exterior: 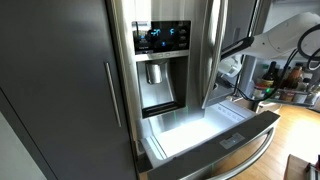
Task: Put the two packets in the open fridge drawer then close the drawer
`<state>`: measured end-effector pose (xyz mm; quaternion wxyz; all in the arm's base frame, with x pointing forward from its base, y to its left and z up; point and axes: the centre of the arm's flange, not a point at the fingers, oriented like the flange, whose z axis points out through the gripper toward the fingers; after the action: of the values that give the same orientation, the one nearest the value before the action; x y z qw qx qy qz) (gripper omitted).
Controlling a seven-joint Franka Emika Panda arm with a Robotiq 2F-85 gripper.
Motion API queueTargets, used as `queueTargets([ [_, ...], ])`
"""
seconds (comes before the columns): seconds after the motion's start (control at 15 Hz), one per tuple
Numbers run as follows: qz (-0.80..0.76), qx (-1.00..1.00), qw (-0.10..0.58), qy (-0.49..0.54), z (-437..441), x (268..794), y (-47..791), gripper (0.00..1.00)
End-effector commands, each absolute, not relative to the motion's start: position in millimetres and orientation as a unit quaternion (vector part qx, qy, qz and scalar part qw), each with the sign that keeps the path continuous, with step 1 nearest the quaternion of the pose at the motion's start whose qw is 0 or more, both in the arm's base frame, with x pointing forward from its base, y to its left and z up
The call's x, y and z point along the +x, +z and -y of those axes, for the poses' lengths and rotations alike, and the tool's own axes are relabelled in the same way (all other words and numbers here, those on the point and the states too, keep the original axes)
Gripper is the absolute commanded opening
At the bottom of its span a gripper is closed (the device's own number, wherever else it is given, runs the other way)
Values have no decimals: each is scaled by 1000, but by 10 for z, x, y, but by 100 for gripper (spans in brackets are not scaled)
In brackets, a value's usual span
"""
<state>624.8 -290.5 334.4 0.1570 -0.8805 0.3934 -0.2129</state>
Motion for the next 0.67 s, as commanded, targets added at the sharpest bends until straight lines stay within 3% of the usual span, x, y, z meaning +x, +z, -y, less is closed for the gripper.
queueTargets([
  [0.0, -397, -880, 161, -204, 2768, 5878, 3652, 5],
  [0.2, -394, -881, 153, -214, 2776, 5726, 3769, 5],
  [0.27, -398, -879, 153, -211, 2803, 5698, 3786, 43],
  [0.33, -401, -878, 148, -215, 2851, 5683, 3768, 44],
  [0.4, -408, -874, 151, -215, 2885, 5668, 3746, 51],
  [0.47, -413, -872, 152, -214, 2910, 5649, 3732, 13],
  [0.6, -413, -874, 157, -203, 2917, 5621, 3699, 12],
])
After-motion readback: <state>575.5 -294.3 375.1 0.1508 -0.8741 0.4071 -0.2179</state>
